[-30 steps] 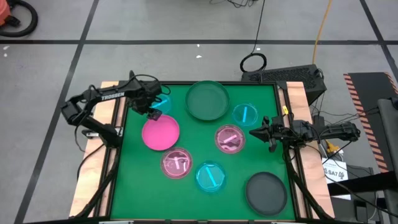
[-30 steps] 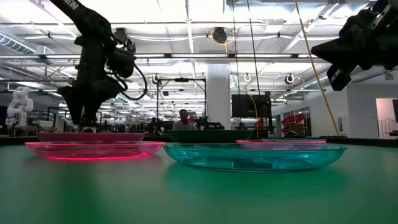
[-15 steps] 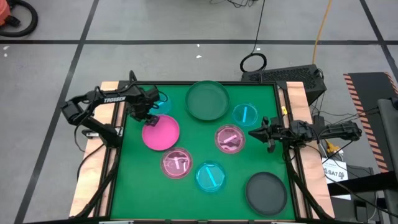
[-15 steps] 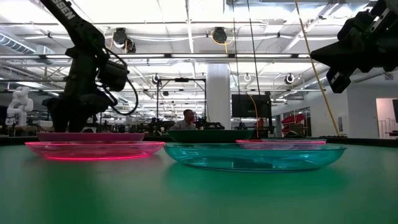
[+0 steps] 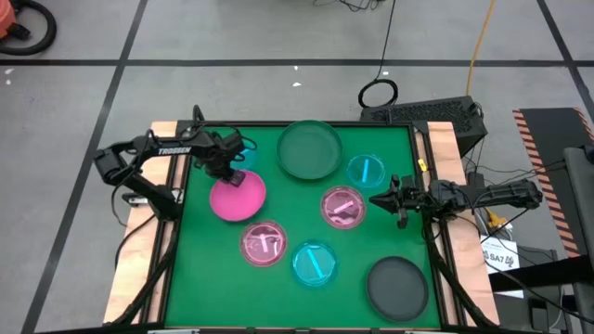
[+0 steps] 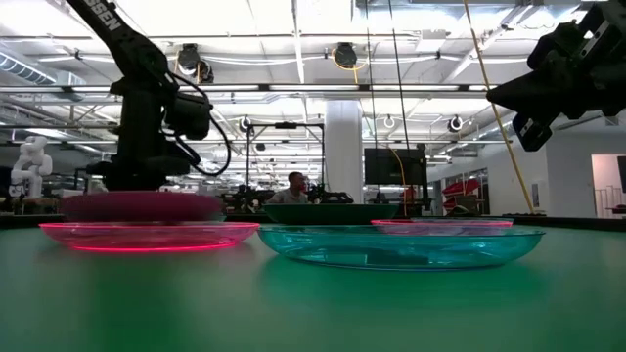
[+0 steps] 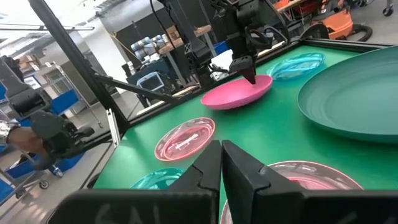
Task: Stack plastic plates
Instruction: Stack the light pink plate on top of the dark green plate
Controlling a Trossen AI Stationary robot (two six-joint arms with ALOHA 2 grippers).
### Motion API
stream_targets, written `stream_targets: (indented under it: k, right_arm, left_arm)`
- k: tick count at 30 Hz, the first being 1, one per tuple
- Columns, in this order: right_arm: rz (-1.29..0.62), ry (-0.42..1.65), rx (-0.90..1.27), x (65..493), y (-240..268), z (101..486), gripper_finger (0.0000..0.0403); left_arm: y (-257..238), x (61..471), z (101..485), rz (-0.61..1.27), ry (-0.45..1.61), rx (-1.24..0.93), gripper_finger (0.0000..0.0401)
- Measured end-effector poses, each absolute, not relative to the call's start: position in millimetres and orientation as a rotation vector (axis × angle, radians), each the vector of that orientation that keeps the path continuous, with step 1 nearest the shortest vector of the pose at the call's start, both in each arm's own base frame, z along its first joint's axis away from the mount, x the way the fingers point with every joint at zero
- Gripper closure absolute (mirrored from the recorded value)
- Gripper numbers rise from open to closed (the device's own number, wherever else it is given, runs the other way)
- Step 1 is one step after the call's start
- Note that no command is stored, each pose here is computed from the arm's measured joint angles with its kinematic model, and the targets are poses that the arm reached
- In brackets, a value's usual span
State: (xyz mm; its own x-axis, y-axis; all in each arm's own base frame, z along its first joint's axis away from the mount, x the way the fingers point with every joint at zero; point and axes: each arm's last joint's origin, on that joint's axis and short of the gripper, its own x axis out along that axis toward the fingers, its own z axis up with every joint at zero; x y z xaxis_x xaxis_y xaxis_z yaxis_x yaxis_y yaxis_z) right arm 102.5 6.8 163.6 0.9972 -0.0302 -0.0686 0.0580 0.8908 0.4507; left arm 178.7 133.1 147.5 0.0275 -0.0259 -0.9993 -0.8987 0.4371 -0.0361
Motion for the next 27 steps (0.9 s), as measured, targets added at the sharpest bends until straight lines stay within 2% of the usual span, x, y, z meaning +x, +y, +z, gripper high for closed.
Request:
stream_targets:
  k: [4,7,14,27]
  right_arm:
    - [-0.046,0.063,0.469,102.7,6.9,163.4,0.0394]
    - [-0.047,0.064,0.469,102.8,6.9,163.2,0.0394]
    - [-0.046,0.065,0.451,102.7,6.9,163.2,0.0394]
    - [-0.044,0.064,0.488,102.8,7.0,163.3,0.0394]
  left_arm:
    - [130.2,183.9,143.9,0.813,1.395,-0.898,0.0343]
    - [128.0,185.9,143.8,0.813,1.395,-0.910,0.0363]
    - [126.4,197.0,158.5,0.788,1.315,-0.959,0.0374]
    - [137.3,239.3,232.6,0.724,1.049,-0.925,0.0391]
